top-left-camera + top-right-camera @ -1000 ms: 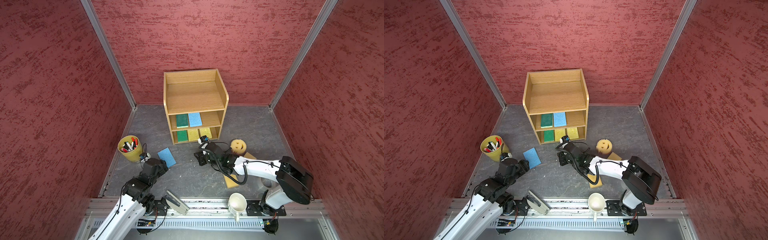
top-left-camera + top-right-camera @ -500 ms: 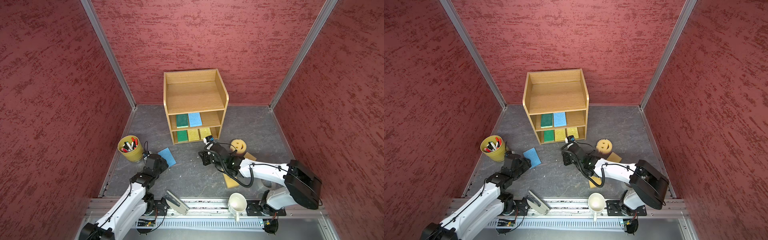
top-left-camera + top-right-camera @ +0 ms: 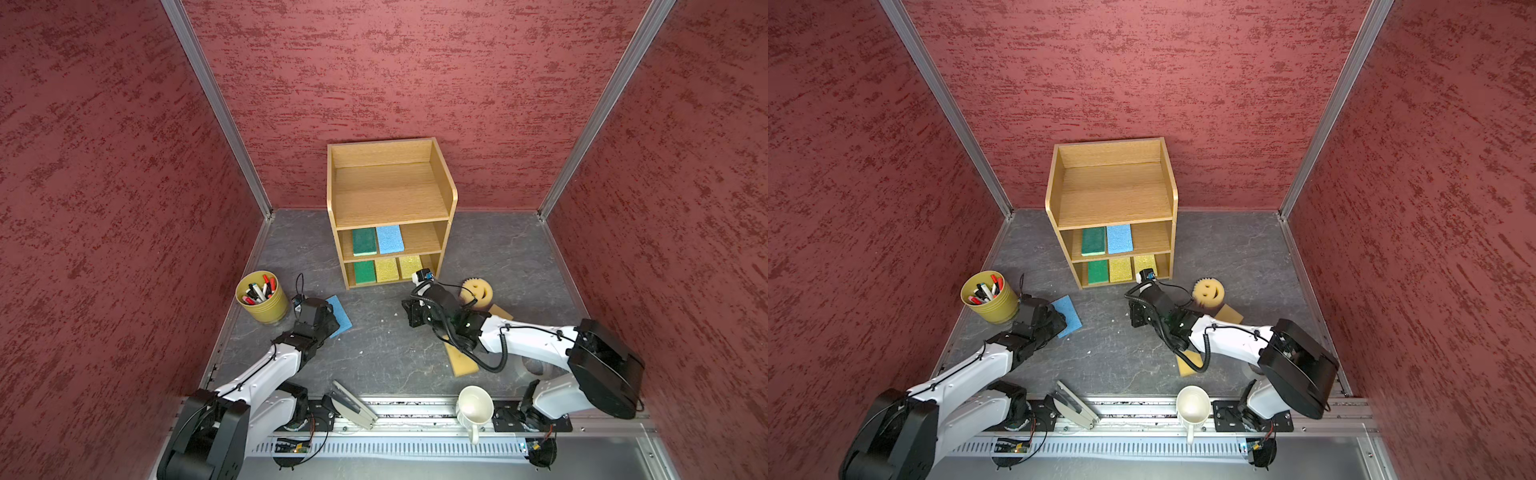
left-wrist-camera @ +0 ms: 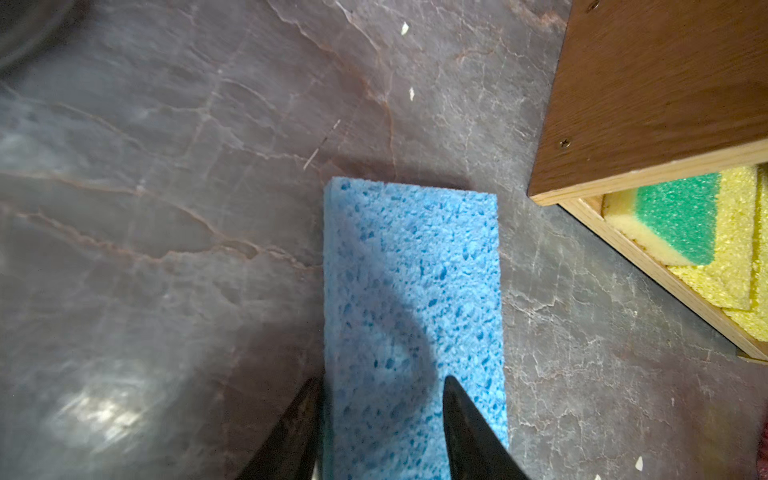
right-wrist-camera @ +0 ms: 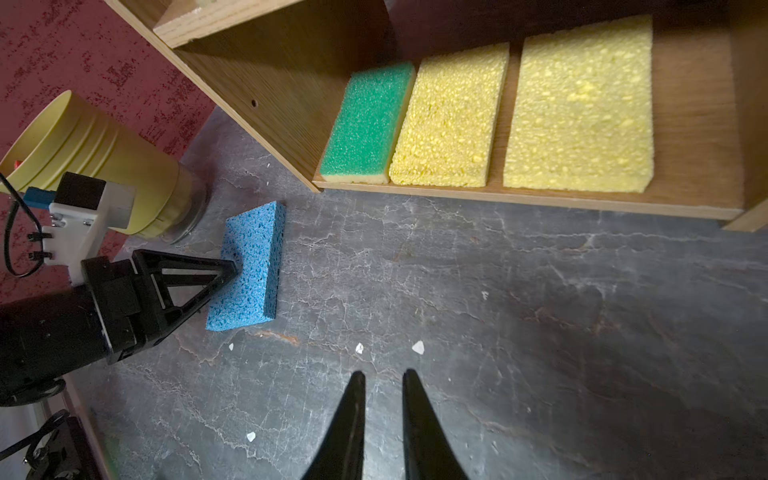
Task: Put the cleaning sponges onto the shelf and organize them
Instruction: 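Withdraw the right gripper while the left gripper reaches for the other blue sponge, then grasp the blue sponge with the left gripper and lift it upright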
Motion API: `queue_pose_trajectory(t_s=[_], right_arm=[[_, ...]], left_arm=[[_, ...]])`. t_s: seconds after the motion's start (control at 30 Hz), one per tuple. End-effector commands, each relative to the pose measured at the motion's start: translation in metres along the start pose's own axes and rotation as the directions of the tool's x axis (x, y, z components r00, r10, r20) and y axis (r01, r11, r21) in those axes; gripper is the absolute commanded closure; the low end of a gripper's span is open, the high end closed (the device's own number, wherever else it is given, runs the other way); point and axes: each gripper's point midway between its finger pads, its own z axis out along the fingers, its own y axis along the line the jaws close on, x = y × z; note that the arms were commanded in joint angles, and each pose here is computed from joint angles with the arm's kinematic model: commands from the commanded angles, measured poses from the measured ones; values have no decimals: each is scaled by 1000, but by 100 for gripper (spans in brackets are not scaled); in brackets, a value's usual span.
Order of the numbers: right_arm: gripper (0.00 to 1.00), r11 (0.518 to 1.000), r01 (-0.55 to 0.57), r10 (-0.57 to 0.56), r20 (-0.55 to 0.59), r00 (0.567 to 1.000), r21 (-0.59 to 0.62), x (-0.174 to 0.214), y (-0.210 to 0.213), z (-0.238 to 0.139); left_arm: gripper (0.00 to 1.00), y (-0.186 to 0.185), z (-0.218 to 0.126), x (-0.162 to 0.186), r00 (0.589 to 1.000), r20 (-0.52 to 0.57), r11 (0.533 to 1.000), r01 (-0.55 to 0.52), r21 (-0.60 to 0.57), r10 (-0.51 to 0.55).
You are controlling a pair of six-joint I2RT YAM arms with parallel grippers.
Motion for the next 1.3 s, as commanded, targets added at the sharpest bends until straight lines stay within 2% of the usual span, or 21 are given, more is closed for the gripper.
queue_pose_trajectory(t_s=[0.0,0.17,0.3,0.53,0.6,0.73,0.8,1.03,1.27], right_arm=[[82,999,-23,22,30,999,27,-10,-5,-3],[82,1000,-27,26,48,999,11,-19,-1,-11],[80,998,-20,21,16,1000,-67,-20,15,-12],[73,979,-30,21,-48,999,-203,-15,42,-17],[68,968,-36,20,-65,998,-248,-14,51,-22],[46,937,-59,27,-97,995,-346,-11,67,-35],[41,908,-90,52,-104,993,-409,-12,75,-43],[41,825,-291,226,-188,956,-485,-14,64,-52],[42,815,-292,234,-176,956,-501,-17,64,-62]], left_arm=[[68,-1,4,7,999,-48,1000,-2,-5,2],[87,-22,-10,10,997,-54,998,-45,35,47],[96,-43,-35,16,992,-50,990,-114,83,119],[98,-66,-86,28,989,-45,970,-127,206,139],[97,-76,-98,27,991,-35,960,-113,254,126],[96,-103,-118,25,990,-18,932,-123,341,138],[96,-116,-127,24,987,-1,918,-147,368,158],[96,-154,-158,21,975,61,861,-216,460,212],[96,-172,-163,17,972,100,840,-233,491,212]])
